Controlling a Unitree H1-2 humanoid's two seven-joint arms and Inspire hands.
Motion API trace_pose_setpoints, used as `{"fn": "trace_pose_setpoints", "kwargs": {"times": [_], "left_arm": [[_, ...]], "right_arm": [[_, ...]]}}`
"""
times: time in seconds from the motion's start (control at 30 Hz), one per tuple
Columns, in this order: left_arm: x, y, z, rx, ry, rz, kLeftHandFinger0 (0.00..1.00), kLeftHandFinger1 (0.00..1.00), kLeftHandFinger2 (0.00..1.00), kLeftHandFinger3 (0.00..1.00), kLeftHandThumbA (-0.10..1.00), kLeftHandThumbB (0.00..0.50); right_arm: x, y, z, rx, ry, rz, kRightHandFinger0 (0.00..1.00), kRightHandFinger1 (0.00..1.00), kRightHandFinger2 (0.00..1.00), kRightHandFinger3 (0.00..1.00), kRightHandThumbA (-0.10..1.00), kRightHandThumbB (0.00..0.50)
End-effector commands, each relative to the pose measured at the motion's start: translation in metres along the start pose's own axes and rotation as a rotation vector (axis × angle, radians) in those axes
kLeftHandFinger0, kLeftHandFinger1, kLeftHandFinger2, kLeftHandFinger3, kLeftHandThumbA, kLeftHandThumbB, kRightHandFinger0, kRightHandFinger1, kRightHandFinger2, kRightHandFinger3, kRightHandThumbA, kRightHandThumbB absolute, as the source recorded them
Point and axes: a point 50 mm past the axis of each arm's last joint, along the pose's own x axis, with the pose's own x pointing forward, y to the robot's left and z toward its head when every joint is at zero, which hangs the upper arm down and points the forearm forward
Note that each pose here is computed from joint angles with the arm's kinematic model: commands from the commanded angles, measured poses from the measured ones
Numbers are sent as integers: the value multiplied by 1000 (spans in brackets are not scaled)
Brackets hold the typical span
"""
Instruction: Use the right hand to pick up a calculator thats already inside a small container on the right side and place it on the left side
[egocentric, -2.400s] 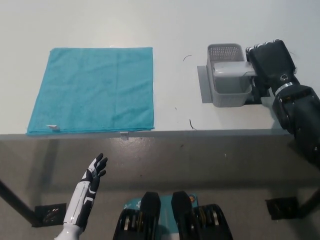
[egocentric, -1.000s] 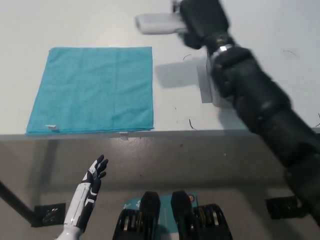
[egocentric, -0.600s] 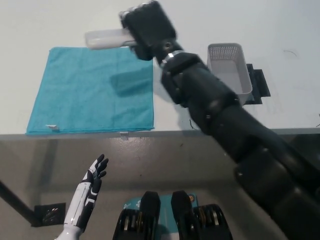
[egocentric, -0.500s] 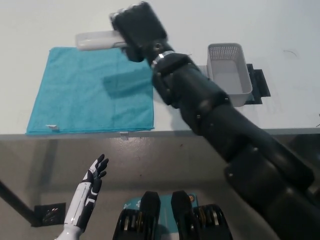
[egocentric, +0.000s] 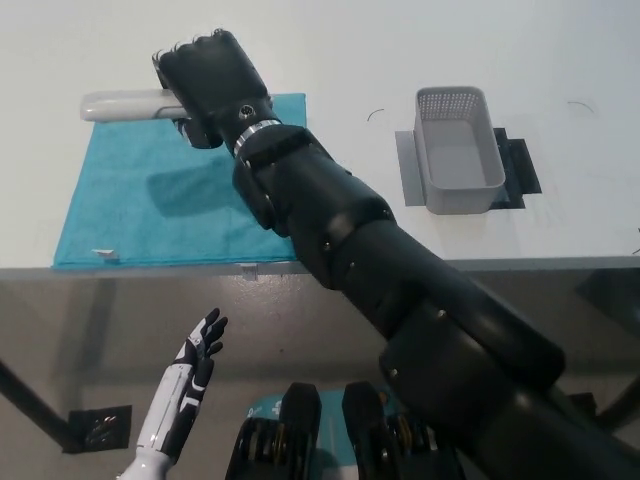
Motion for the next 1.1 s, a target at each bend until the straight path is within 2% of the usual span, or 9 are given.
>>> {"fn": "trace_pose_setpoints", "kwargs": {"times": [0.0, 0.2, 0.3, 0.47, 0.93, 0.97, 1.0, 1.03, 1.07], "left_arm": [[3, 4, 9, 26, -43, -14, 1000, 1000, 1000, 1000, 1000, 116], [3, 3, 10, 53, -63, -26, 1000, 1000, 1000, 1000, 1000, 93], [3, 3, 10, 57, -61, -26, 1000, 1000, 1000, 1000, 1000, 97], [1, 0, 9, 53, -60, -34, 1000, 1000, 1000, 1000, 1000, 71], [-18, -8, 3, 58, -21, -66, 1000, 1000, 1000, 1000, 1000, 54], [-18, -8, 3, 58, -20, -68, 1000, 1000, 1000, 1000, 1000, 53], [-19, -8, 4, 58, -23, -69, 1000, 1000, 1000, 1000, 1000, 48], [-19, -8, 4, 59, -27, -70, 1000, 1000, 1000, 1000, 1000, 48], [-19, -8, 4, 61, -28, -72, 1000, 1000, 1000, 1000, 1000, 46]], "right_arm": [[14, -31, 2, 1, 49, -9, 0, 0, 248, 554, -100, 330], [3, -4, -11, 3, 108, 77, 0, 0, 34, 554, -100, 378], [-5, 13, -14, 26, 115, 119, 16, 46, 135, 609, -100, 339], [-23, 47, -17, 19, 134, 182, 0, 0, 36, 615, -100, 353], [-42, 81, -6, 66, 151, 261, 165, 202, 399, 698, -98, 264], [-43, 83, -6, 81, 171, 277, 278, 381, 604, 825, 25, 211], [-43, 84, -6, 100, 196, 314, 697, 949, 1000, 1000, 455, 304], [-43, 85, -7, 121, 218, 349, 994, 1000, 1000, 1000, 558, 317], [-43, 85, -8, 115, 222, 348, 1000, 1000, 1000, 1000, 625, 394]]}}
